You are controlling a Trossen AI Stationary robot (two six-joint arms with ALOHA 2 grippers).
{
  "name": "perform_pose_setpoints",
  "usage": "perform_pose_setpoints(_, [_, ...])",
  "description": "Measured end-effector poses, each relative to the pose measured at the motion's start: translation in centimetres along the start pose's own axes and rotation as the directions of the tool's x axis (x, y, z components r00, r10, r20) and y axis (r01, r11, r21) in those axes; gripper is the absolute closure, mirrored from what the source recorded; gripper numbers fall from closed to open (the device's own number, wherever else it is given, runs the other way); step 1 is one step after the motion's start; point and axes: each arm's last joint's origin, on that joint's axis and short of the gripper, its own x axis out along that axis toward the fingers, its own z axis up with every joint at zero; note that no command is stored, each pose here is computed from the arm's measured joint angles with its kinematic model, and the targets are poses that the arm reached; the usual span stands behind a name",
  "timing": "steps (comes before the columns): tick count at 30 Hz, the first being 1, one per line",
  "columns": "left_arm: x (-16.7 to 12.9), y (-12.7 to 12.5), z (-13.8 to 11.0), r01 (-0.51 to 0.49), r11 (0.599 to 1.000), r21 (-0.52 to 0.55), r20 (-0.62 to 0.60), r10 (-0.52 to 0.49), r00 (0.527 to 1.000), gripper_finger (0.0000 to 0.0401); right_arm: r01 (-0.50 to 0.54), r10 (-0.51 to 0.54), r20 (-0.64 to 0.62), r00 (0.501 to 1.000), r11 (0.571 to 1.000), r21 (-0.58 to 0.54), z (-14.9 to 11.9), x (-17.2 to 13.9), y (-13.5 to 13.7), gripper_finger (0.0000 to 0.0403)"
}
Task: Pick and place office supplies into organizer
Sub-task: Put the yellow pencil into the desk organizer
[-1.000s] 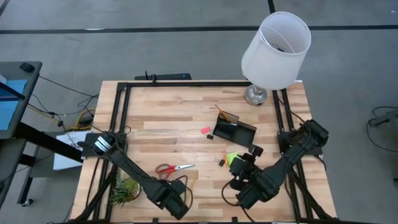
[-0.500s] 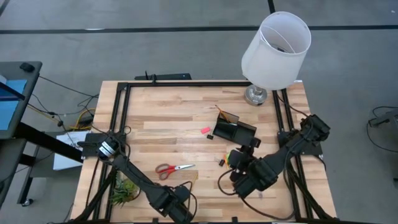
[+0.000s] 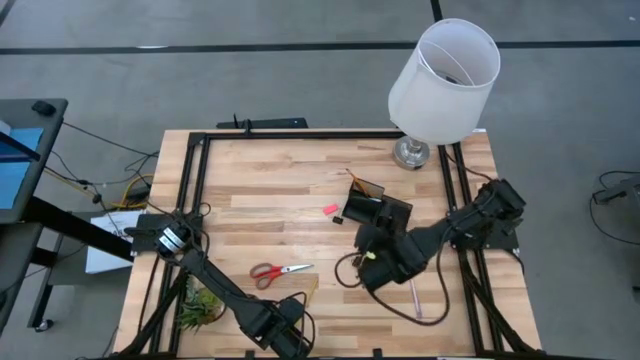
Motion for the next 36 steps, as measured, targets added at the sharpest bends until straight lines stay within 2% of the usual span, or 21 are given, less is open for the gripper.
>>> perform_pose_setpoints(4, [1.3,-0.5,-0.3,0.019,1.0,0.007,-0.023,-0.019,1.0,0.0266,0.016,-0.015,-0.022,1.0,1.0,0.027,0.6,0.8,-0.8,0.0289])
perform_pose_setpoints(9, [2.6,-0.4,-0.3,-0.045,0.998,0.039,-0.051,0.047,0.998,0.0266,0.027,-0.026,-0.041,0.999,0.999,0.028,1.1,1.6,-1.5,0.0289])
perform_pose_setpoints(22, [2.6,-0.3,0.1,-0.06,0.998,0.032,-0.012,0.061,0.998,0.027,0.028,-0.027,-0.049,0.998,0.999,0.022,1.4,2.0,-1.8,0.0289])
perform_pose_setpoints(25, [2.6,-0.2,0.5,-0.075,0.997,0.031,-0.009,0.075,0.997,0.0292,0.028,-0.027,-0.049,0.998,0.999,0.021,1.4,2.0,-1.8,0.0289])
perform_pose_setpoints(33, [2.7,-0.1,1.1,-0.08,0.993,0.084,-0.023,0.082,0.996,0.0387,0.028,-0.027,-0.049,0.998,0.999,0.019,1.4,2.0,-1.8,0.0289])
perform_pose_setpoints(36, [2.7,-0.1,1.1,-0.082,0.992,0.091,-0.027,0.085,0.996,0.0392,0.028,-0.027,-0.049,0.998,0.999,0.019,1.4,2.0,-1.8,0.0289])
